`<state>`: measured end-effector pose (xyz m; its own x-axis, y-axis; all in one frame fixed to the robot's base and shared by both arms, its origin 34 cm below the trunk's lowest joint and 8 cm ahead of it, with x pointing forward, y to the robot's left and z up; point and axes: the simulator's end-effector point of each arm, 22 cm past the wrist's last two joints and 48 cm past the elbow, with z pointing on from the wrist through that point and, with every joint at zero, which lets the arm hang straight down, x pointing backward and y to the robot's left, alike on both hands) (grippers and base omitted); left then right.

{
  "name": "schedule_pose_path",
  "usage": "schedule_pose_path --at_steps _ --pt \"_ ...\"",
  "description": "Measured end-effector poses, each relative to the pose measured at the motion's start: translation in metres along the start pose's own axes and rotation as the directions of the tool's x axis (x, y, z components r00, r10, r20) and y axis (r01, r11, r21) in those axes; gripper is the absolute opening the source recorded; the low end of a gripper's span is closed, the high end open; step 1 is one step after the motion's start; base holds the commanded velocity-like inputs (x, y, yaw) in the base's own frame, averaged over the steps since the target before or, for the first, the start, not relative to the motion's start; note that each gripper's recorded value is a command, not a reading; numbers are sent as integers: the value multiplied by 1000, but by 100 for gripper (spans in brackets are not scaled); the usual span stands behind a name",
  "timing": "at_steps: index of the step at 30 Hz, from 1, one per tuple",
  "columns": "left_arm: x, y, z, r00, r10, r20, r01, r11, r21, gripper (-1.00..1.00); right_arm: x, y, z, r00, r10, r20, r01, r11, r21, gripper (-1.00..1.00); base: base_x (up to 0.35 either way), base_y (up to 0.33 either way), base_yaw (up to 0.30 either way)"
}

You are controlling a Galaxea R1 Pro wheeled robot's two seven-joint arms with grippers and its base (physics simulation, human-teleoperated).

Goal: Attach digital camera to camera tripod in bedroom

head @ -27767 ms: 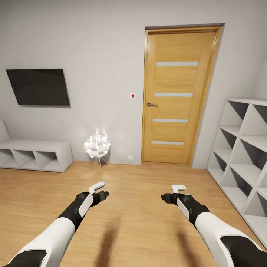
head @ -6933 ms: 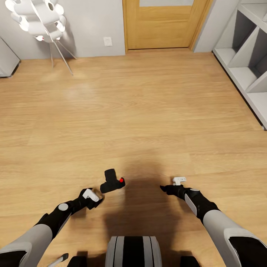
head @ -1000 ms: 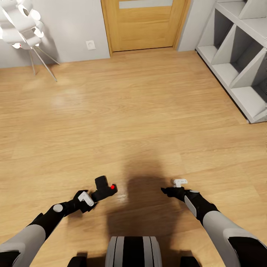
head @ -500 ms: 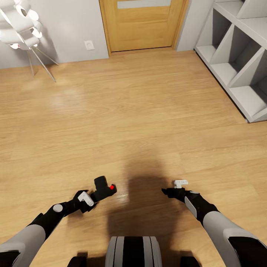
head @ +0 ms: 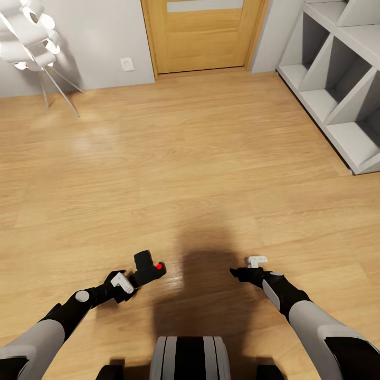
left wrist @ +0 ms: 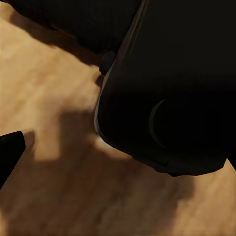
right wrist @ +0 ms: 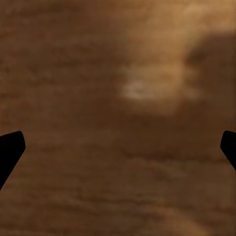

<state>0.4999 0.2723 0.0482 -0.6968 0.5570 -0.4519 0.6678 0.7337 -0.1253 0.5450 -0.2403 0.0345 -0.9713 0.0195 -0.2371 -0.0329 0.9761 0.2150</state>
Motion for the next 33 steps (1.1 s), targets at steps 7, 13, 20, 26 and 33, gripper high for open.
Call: schedule_pose_path --at_steps 7,13,20,26,33 --pt "0 0 0 1000 0 1 0 1000 0 100 0 0 0 1000 -1 0 1 1000 2 100 0 0 0" --pt "0 0 0 1000 0 0 0 1000 0 100 0 0 0 1000 5 2 -5 1000 3 100 0 0 0" --pt "0 0 0 1000 -1 0 1 1000 0 100 5 -4 0 1000 10 -9 -10 1000 15 100 0 0 -126" --pt "0 0 0 1000 -1 1 1 1000 -1 100 11 -6 1 1000 11 -23 -11 1000 25 100 0 0 -112" --pt "0 0 0 1000 -1 1 1 1000 -1 100 12 -6 1 1000 5 -26 -4 1000 22 100 0 0 -10"
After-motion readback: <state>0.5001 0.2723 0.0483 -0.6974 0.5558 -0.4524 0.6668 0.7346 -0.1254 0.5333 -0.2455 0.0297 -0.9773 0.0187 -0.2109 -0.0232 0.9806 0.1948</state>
